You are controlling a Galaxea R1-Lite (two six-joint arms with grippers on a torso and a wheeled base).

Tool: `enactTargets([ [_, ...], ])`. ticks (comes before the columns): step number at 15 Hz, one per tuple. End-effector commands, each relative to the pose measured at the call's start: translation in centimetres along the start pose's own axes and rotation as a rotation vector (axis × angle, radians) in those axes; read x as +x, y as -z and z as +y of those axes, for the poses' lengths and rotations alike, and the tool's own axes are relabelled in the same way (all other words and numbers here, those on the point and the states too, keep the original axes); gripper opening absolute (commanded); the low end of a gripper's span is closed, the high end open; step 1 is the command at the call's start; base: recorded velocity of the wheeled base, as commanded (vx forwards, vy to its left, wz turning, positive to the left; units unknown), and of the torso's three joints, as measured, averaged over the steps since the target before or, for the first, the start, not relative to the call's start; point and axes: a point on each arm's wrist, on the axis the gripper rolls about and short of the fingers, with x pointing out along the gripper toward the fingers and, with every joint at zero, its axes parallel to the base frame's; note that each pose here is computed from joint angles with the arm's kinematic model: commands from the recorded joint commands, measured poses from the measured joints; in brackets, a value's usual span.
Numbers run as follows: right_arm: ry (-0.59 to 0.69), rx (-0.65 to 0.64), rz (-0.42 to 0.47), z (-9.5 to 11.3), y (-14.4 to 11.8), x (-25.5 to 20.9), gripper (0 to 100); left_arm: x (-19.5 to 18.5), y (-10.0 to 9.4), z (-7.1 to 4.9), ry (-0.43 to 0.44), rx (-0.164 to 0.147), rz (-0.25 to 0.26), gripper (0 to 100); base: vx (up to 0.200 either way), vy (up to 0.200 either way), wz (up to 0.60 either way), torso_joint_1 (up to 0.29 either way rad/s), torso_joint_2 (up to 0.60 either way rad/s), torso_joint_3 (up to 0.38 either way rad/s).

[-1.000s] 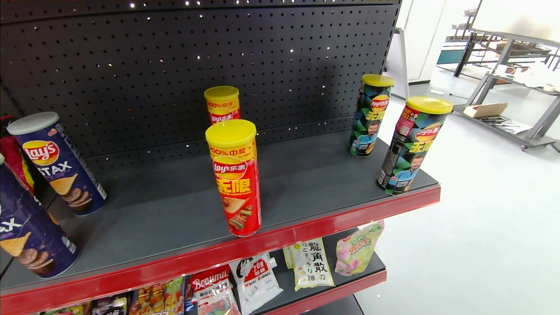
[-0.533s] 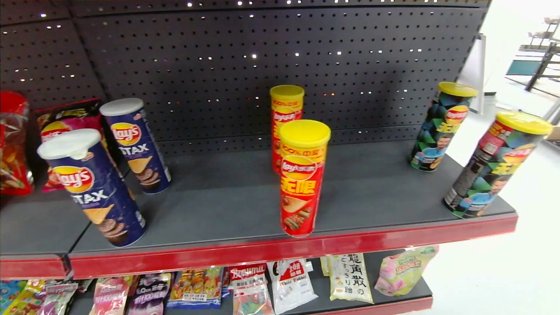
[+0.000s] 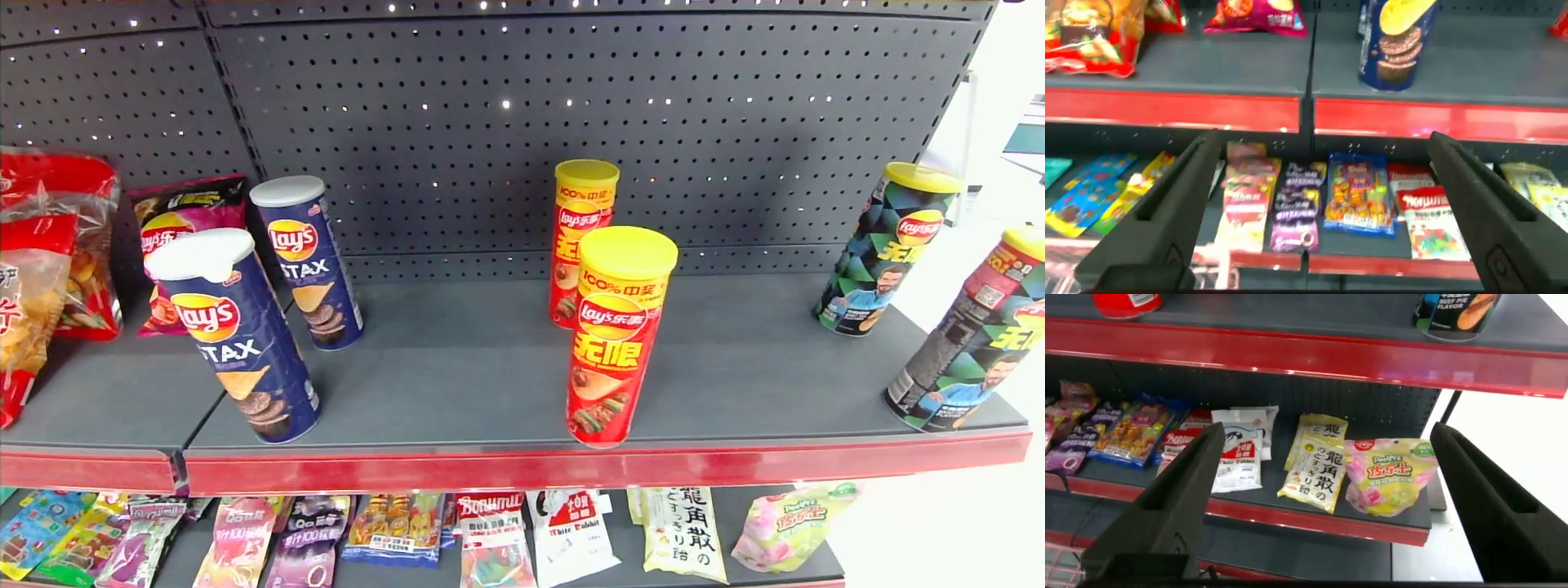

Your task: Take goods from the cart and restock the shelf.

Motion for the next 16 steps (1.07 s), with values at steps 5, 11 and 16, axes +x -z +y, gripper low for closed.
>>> enactTargets([
  [5,-0.271,-0.014,0.047,0.4,-10.8,3.3,100,0.8,1.8,-0.2,0.060,-0.059,0.019,100,0.000,0.000,0.00,0.000,0.00,0.000],
  [11,-0.300,-0.084,0.303,2.0,-12.8,13.0,100,0.8,2.2,-0.2,0.070,-0.019,0.044,100,0.000,0.000,0.00,0.000,0.00,0.000],
  [16,-0.317,-0.109,0.451,3.6,-11.7,17.3,100,0.8,2.2,-0.3,0.082,0.015,0.044,100,0.000,0.000,0.00,0.000,0.00,0.000],
])
